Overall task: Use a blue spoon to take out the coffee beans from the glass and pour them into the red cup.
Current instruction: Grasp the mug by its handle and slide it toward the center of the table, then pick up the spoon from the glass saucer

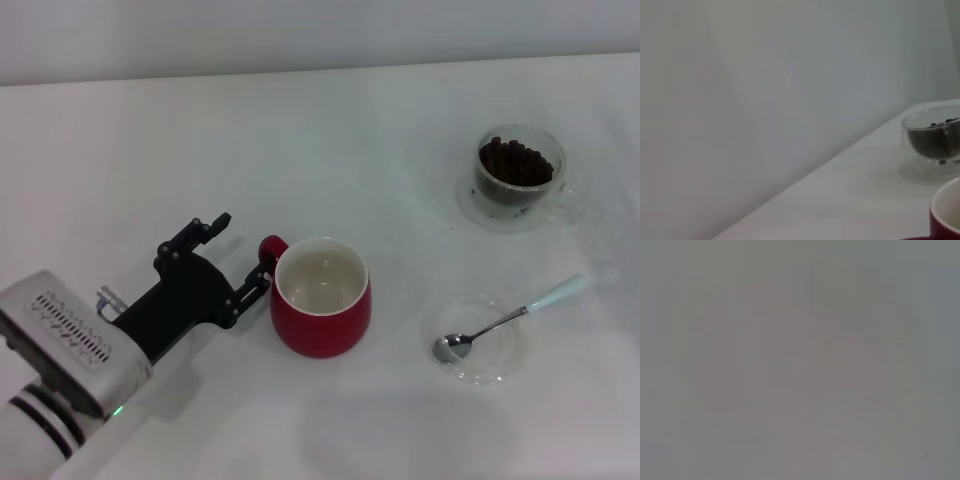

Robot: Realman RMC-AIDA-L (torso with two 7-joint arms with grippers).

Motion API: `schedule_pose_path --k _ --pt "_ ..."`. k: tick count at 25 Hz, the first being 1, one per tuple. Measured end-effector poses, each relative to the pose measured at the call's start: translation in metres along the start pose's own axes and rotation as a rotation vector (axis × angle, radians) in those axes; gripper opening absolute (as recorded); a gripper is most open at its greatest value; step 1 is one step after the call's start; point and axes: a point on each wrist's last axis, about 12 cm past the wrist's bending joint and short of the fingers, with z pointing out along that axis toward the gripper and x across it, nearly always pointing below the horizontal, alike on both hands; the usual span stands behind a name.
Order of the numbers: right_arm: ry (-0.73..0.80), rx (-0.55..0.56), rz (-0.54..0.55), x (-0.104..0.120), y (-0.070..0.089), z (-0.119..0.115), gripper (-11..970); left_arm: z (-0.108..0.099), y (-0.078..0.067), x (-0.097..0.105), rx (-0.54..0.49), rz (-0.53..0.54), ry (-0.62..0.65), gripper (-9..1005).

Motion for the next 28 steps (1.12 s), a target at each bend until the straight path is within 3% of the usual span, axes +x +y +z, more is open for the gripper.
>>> schedule_pose_path --k 5,14,23,28 --pt "0.002 0.008 -0.004 0.001 -0.004 -0.005 819 -0.016 -0.005 0.003 -0.030 0.013 -0.034 683" --pt "0.010 0.019 0.051 0.003 -0.014 -0.016 818 -0.042 -0.013 0.008 -0.101 -0.006 -0.079 684" --pt "0.082 -0.002 0.300 0.001 -0.049 -0.049 816 -0.061 -0.009 0.009 -0.204 -0.046 -0.122 683" --pt "0.144 -0.017 0.453 0.005 -0.060 -0.068 815 -0.067 -0.004 0.005 -0.265 -0.058 -0.168 683"
